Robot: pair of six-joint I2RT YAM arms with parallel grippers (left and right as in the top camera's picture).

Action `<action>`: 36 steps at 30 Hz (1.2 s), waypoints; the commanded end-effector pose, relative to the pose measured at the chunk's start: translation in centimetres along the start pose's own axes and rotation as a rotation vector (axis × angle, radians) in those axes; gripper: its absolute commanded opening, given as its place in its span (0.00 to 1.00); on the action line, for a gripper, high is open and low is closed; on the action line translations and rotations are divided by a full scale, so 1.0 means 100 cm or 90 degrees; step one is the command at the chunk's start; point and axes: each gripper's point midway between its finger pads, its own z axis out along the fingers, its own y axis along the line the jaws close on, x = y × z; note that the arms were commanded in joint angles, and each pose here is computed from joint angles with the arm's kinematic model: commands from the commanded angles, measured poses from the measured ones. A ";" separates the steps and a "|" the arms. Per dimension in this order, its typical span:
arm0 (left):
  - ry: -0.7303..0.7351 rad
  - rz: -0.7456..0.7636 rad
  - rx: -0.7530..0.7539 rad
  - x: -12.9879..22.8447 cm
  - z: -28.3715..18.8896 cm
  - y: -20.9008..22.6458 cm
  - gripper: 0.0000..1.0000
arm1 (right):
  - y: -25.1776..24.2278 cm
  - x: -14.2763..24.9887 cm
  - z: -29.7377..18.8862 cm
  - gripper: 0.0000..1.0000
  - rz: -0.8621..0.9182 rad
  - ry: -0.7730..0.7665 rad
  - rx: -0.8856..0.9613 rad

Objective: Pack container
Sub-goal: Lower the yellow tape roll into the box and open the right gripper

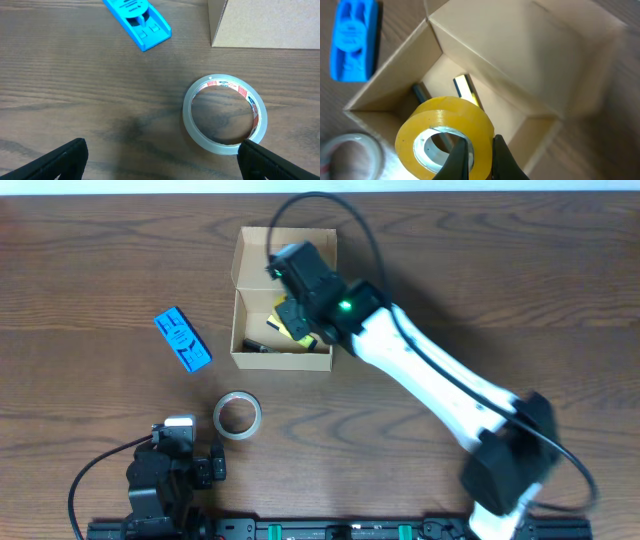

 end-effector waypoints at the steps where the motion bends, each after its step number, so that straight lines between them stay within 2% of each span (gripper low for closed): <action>1: 0.035 0.003 -0.003 0.015 0.001 0.000 0.95 | 0.004 0.000 0.027 0.01 -0.136 0.025 -0.009; 8: 0.035 0.003 -0.003 0.015 0.001 0.000 0.95 | -0.001 0.030 0.064 0.01 -0.255 0.094 -0.017; 19: 0.035 0.003 -0.003 0.015 0.001 0.000 0.95 | -0.008 0.038 0.068 0.02 -0.288 0.112 -0.028; 31: 0.035 0.003 -0.003 0.015 0.001 0.000 0.96 | -0.009 0.031 0.069 0.51 -0.284 0.095 -0.023; 33: 0.035 0.003 -0.003 0.015 0.001 0.000 0.95 | -0.009 0.022 0.064 0.65 -0.267 0.078 -0.019; 36: 0.035 0.003 -0.003 0.015 0.001 0.000 0.95 | -0.010 0.003 0.047 0.99 -0.228 0.045 -0.013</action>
